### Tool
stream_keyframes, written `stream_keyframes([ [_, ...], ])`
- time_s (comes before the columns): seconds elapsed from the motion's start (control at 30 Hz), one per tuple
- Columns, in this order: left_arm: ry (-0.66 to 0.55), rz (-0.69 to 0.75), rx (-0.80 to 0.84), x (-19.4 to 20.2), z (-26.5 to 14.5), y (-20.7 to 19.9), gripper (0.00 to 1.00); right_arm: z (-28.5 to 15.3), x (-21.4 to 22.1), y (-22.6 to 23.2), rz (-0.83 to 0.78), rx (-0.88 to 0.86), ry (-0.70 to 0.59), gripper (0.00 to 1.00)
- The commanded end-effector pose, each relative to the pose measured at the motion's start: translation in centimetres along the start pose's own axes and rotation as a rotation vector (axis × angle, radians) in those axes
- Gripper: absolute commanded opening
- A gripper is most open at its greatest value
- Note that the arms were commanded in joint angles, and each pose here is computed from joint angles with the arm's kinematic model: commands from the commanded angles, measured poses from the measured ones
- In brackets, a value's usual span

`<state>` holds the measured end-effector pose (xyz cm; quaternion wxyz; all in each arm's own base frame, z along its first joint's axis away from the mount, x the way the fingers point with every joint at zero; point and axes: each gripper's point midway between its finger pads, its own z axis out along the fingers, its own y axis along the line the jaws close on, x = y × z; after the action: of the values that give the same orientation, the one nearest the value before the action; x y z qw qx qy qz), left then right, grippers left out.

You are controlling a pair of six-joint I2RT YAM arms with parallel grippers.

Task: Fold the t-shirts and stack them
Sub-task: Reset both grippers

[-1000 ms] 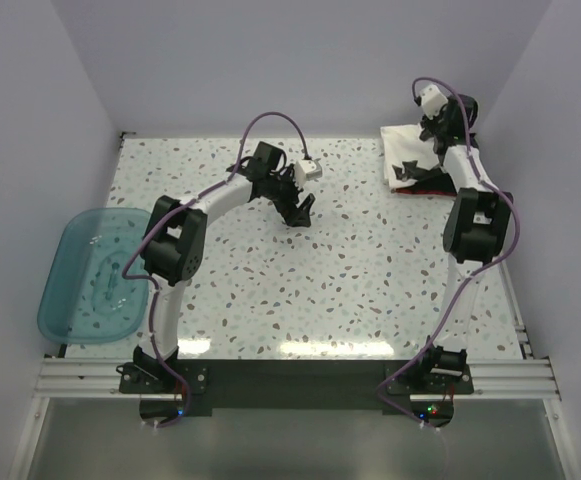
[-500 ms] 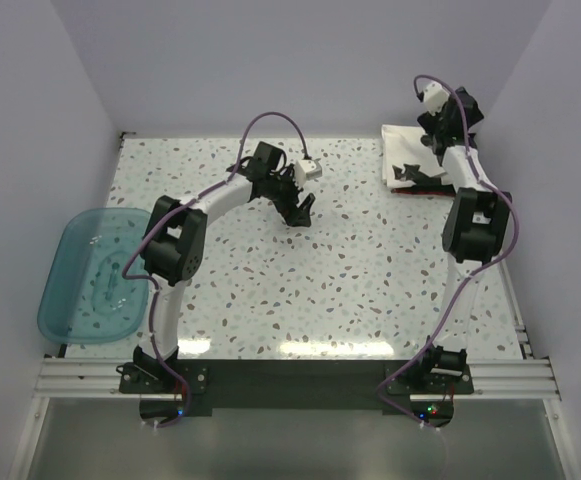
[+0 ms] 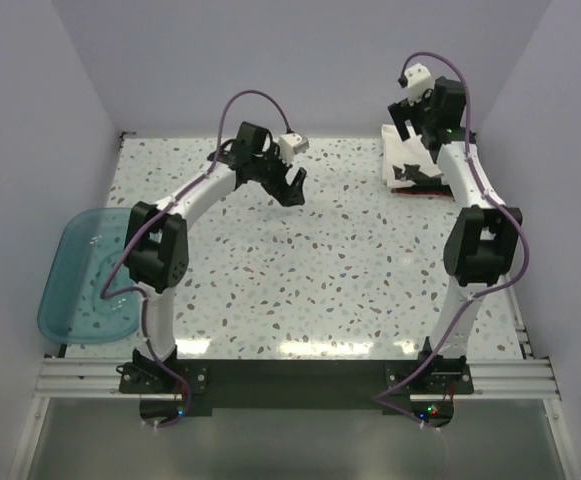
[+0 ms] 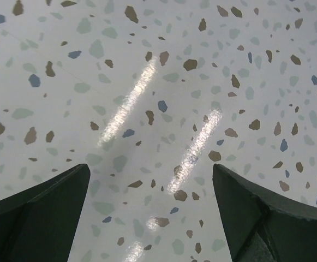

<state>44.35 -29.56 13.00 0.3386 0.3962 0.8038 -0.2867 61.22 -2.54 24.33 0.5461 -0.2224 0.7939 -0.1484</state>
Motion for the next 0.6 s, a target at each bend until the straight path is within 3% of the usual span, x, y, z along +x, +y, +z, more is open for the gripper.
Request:
stream_keyframes([
  [0.0, -0.066, -0.085, -0.119, -4.2, -5.1, 1.4, 1.00, -5.1, -5.7, 2.8, 0.121, -0.158, -0.139, 0.99],
  [0.17, -0.077, -0.087, -0.219, -3.2, -9.2, 3.0, 1.00, -11.2, -7.1, 7.4, 0.265, -0.335, -0.127, 0.99],
  [0.23, -0.079, -0.100, -0.227, -2.8, -10.6, 2.9, 1.00, -12.6, -5.0, 9.7, 0.315, -0.388, -0.064, 0.99],
  [0.37, 0.026, -0.233, -0.277, 2.8, -12.6, 3.2, 1.00, -19.1, -3.1, 13.4, 0.394, -0.496, -0.018, 0.98],
  [0.57, 0.048, -0.208, -0.399, 8.7, -16.6, 0.4, 1.00, -26.0, 3.1, 17.4, 0.423, -0.582, 0.095, 0.99],
])
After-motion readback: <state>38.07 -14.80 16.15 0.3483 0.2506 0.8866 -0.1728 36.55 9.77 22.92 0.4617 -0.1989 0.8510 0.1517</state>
